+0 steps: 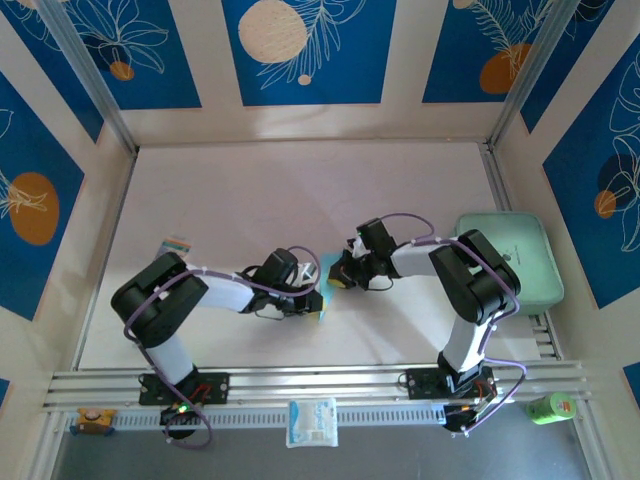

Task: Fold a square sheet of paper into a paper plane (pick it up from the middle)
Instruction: Fold the wing for the fifth time at the center of the table.

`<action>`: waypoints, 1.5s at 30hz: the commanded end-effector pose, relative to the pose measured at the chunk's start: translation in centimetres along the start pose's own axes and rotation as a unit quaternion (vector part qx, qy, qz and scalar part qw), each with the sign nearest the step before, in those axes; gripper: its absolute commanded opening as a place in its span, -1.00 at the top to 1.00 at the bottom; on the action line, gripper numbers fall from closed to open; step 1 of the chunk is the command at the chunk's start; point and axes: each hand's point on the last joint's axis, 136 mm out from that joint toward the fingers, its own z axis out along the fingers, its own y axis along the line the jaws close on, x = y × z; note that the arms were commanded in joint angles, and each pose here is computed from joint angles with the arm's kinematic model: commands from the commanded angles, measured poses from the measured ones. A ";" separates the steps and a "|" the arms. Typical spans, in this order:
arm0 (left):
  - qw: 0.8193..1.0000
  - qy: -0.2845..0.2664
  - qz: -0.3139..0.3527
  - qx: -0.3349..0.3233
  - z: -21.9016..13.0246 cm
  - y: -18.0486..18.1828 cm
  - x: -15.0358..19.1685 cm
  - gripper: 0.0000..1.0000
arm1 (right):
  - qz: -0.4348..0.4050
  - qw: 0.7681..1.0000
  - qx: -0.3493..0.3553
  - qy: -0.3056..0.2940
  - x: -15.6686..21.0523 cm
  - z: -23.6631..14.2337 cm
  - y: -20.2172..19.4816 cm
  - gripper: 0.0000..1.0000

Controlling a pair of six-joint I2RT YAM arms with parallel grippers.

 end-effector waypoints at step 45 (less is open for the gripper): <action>0.993 0.105 -0.026 -0.053 -1.6 3.3 7.3 0.82 | 0.033 0.992 0.120 -0.018 0.6 0.2 -5.2 0.85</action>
